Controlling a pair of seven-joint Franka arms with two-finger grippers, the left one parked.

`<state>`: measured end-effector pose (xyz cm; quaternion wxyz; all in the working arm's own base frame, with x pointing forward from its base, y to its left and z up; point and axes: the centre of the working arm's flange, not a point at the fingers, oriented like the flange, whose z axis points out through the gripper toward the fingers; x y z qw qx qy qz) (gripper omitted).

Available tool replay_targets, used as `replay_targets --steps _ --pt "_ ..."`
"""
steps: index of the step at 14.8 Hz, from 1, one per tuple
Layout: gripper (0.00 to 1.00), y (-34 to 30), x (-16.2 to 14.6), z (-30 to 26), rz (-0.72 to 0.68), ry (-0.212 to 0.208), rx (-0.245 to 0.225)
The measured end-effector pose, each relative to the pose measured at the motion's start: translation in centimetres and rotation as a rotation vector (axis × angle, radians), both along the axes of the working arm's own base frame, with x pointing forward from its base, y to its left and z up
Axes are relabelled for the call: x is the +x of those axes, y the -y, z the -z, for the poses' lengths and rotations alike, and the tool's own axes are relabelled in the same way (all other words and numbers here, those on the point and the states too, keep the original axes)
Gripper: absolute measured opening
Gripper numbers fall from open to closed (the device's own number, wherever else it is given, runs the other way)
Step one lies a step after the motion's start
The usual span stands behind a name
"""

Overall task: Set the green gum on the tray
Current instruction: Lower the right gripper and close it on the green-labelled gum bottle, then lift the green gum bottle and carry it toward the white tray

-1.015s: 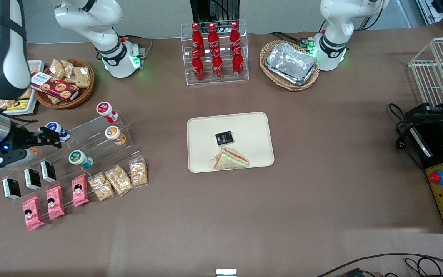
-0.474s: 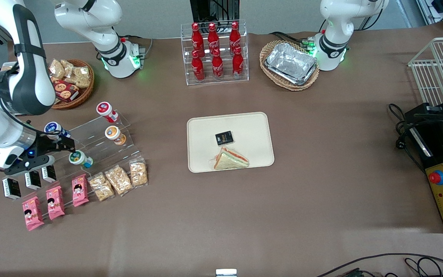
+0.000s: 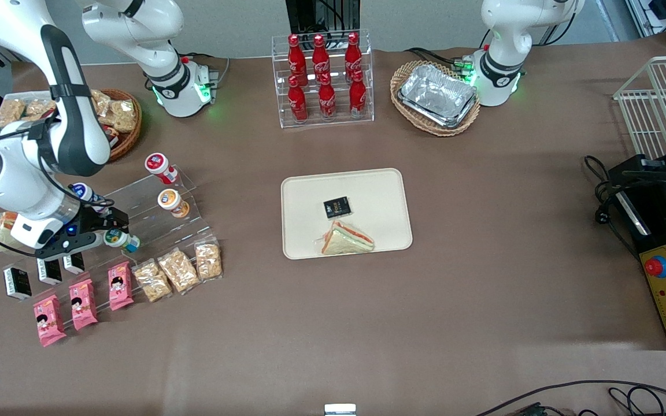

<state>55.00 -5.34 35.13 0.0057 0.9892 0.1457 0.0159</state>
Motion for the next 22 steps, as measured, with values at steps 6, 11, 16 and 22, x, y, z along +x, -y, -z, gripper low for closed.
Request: replay_targets --steps 6,11,16,22 --pt "1.00 0.0 -1.3 2.8 0.000 0.046 -0.007" --pt "0.97 0.0 -1.7 4.6 0.000 0.057 -0.013" --pt "0.64 0.0 -1.7 5.0 0.000 0.056 -0.015" --pt "0.51 -0.1 -1.2 4.2 -0.002 0.069 -0.015"
